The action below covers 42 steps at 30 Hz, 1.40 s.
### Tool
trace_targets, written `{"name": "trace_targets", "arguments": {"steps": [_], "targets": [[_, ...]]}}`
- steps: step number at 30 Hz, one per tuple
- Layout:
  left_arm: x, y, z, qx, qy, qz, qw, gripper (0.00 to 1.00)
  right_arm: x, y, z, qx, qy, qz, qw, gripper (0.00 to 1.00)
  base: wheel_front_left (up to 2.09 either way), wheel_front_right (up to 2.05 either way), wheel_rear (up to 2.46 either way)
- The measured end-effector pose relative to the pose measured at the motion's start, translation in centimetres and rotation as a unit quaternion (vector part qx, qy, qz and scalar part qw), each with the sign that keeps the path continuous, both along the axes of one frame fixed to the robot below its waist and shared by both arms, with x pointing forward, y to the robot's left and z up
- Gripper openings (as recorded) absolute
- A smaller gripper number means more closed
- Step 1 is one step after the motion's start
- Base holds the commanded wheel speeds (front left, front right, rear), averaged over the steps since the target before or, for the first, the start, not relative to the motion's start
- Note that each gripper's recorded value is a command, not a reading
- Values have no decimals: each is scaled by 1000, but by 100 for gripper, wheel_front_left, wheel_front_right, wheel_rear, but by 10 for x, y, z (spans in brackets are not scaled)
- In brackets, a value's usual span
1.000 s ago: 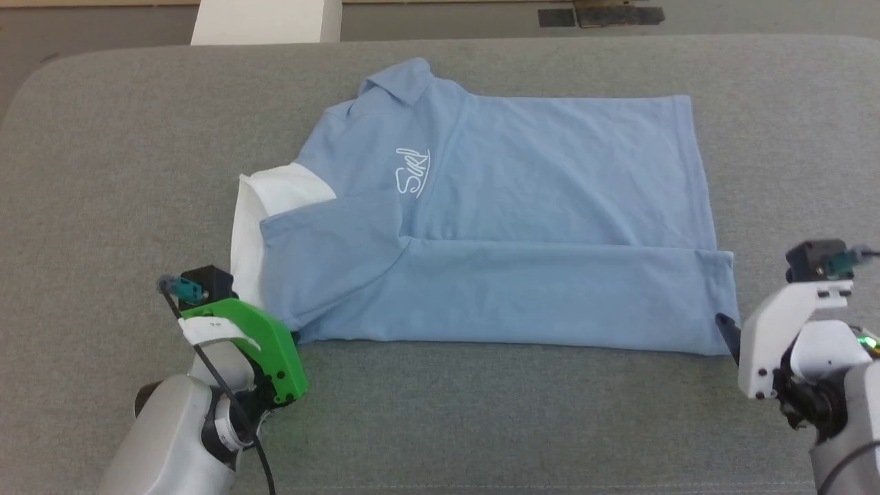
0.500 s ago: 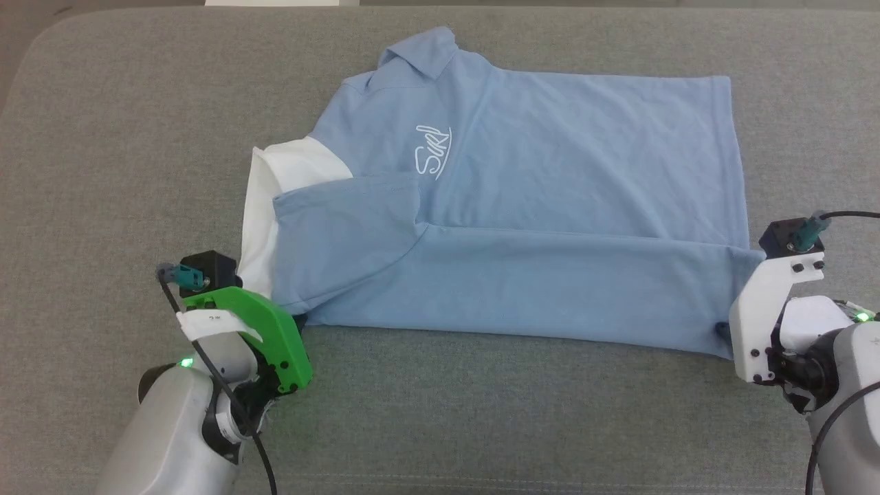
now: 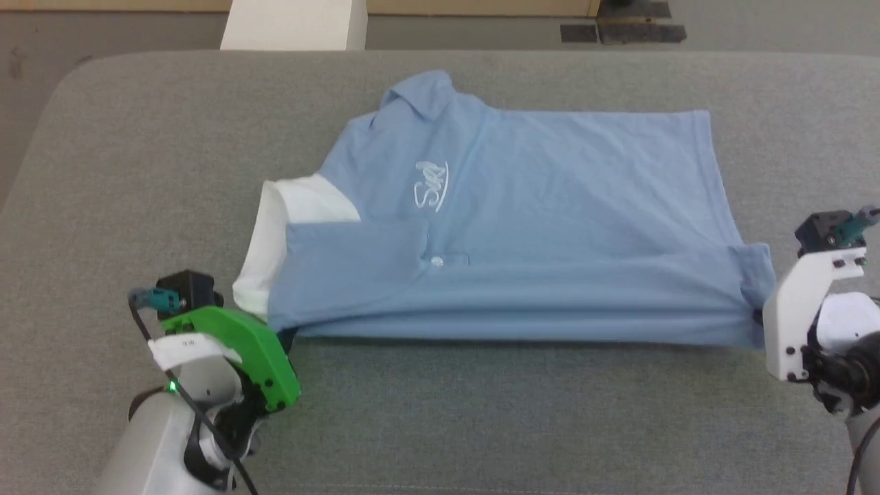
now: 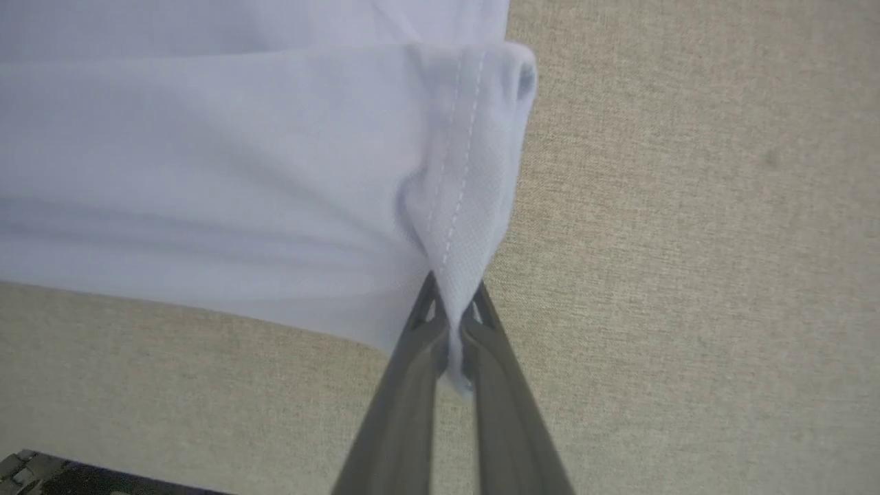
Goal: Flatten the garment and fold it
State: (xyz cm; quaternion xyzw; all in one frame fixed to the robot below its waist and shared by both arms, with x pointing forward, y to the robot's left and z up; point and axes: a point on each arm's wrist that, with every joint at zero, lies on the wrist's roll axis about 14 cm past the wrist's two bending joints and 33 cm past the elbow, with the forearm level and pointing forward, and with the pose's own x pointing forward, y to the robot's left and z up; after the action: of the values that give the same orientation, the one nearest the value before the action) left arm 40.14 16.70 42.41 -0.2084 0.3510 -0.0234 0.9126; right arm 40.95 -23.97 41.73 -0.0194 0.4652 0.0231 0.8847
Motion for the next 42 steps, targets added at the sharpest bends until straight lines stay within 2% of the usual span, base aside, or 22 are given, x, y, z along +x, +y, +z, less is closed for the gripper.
{"name": "trace_targets", "arguments": {"steps": [9,13,14,15,16,17,25,32,36,39,42], "targets": [[-50,-12,-28,-21,65,4,998,0,-43,-17,-24,-2,49,-22,999,0,0,0,0],[-58,-11,-43,-20,92,9,996,0,-55,-13,-41,4,74,-29,997,0,0,0,0],[-59,-10,-46,-19,96,11,995,40,-56,-12,-44,5,75,-30,997,0,0,0,0],[-60,-10,-47,-18,99,11,995,85,-57,-11,-46,8,75,-31,997,5,0,0,0],[-60,-10,-48,-17,100,11,995,100,-57,-10,-47,10,74,-33,997,85,0,0,0],[-59,-9,-48,-16,100,11,995,100,-57,-10,-47,10,71,-34,997,100,0,0,0],[-51,6,-26,10,82,-8,997,100,-55,-16,-31,26,36,-51,998,100,0,0,0],[-33,24,34,31,8,-7,999,100,-30,-33,33,33,-78,-65,994,100,0,0,0],[-9,33,87,39,-99,18,994,100,-11,-41,79,42,-178,-78,980,100,0,0,0],[12,26,136,33,-220,14,975,100,3,-46,113,44,-262,-89,960,100,0,0,0],[21,17,153,28,-289,7,957,100,12,-46,130,47,-320,-95,942,100,0,0,0]]}}
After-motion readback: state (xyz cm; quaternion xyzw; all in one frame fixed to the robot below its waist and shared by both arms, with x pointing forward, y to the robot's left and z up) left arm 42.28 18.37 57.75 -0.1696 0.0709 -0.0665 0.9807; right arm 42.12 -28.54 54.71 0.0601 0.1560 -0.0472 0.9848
